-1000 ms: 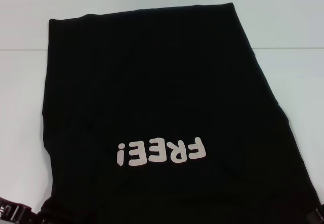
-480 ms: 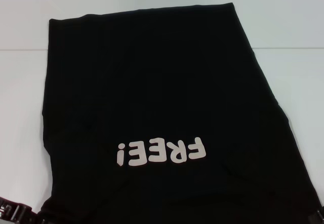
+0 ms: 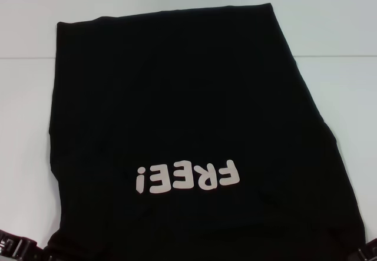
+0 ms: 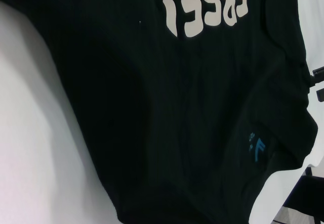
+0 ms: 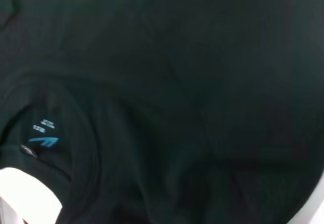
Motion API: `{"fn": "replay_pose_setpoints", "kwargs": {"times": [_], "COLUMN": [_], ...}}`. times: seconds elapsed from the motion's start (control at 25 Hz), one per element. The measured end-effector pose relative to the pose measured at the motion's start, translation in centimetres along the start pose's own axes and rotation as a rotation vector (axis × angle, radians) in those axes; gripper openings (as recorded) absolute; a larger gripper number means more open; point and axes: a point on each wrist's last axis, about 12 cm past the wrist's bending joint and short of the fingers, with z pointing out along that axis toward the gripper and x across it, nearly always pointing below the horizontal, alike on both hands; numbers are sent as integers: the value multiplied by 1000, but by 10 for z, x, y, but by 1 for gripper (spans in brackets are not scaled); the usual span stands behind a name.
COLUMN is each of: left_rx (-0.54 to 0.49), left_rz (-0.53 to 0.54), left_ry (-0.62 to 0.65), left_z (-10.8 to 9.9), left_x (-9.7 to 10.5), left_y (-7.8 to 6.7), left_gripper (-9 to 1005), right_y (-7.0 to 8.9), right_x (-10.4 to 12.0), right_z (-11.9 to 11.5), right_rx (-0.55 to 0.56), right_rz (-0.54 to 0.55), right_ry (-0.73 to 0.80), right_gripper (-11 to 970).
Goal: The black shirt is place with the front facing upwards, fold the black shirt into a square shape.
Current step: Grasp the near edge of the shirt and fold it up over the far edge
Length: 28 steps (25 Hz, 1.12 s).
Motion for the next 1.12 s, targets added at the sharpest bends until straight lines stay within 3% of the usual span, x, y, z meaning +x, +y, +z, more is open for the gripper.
{"fn": "replay_pose_setpoints", "kwargs": {"times": [0.32, 0.76, 1.12], "left_rx": [1, 3, 4], "left_rz": [-2, 3, 3], "left_ry": [0, 1, 1], "left_z": [0, 1, 1], "left_x": [1, 2, 3], "left_y": [1, 1, 1], "left_gripper": [33, 33, 34], "right_y": [6, 6, 16], "right_x": [-4, -3, -12], "right_z": [2, 5, 12], "right_rx": [-66, -58, -91], "right_rz": [-10, -12, -36], "right_ry": [-36, -30, -41], "right_gripper": [647, 648, 651]}}
